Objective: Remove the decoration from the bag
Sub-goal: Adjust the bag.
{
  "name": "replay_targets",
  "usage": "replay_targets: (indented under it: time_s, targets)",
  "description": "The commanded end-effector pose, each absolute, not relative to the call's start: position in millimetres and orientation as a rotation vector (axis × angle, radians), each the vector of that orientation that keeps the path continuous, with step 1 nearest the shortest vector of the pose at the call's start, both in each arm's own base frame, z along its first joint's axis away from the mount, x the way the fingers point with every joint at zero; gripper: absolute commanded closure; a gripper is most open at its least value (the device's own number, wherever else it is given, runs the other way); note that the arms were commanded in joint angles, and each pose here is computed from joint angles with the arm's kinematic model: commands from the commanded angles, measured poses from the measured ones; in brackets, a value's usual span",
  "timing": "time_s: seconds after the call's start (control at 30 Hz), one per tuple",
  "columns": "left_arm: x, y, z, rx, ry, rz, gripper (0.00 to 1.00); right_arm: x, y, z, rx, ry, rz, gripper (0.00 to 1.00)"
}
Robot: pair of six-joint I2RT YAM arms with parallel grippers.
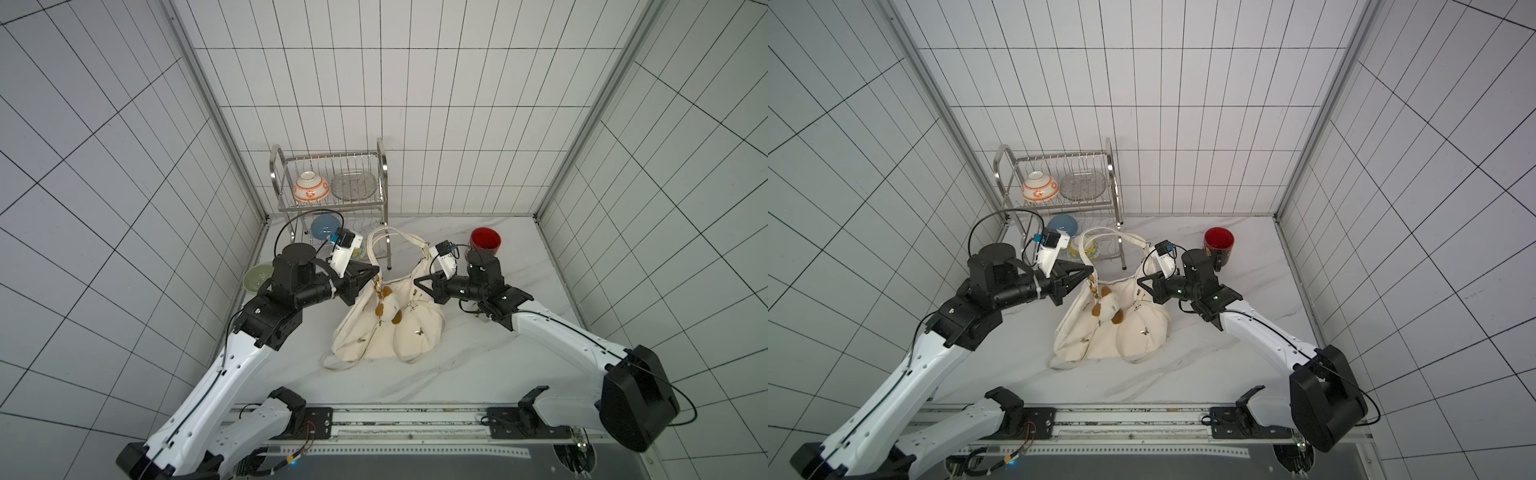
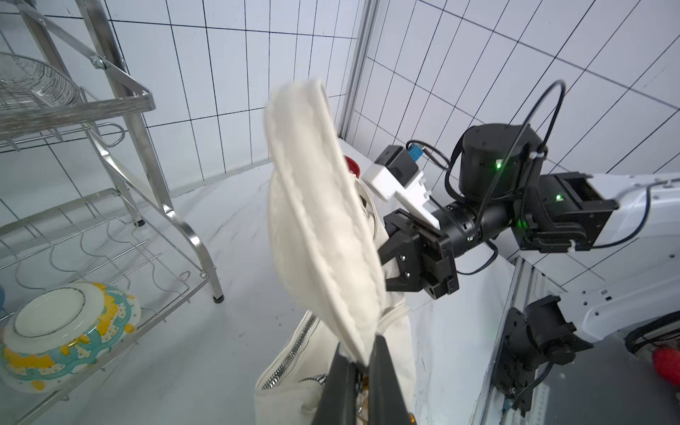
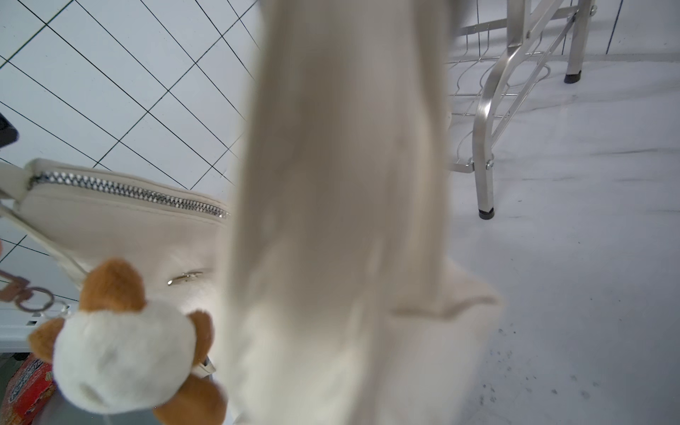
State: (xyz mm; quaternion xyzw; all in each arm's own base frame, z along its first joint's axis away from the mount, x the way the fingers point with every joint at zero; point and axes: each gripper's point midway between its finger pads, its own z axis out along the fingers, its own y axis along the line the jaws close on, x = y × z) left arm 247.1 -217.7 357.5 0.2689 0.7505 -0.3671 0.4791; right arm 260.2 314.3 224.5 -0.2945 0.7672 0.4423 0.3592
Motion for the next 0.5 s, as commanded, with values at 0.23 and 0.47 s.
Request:
replay_targets:
  time_s: [0.23,0.47]
  targets:
    - [265,-234,398,0.616,1.745,-1.046,1.00,272,305,232,-0.817,1.975,0.972,0.67]
    - [291,-219,384,0.438,1.832,-1.071,1.00,273,286,249,-0.801,1.971,0.878,0.45]
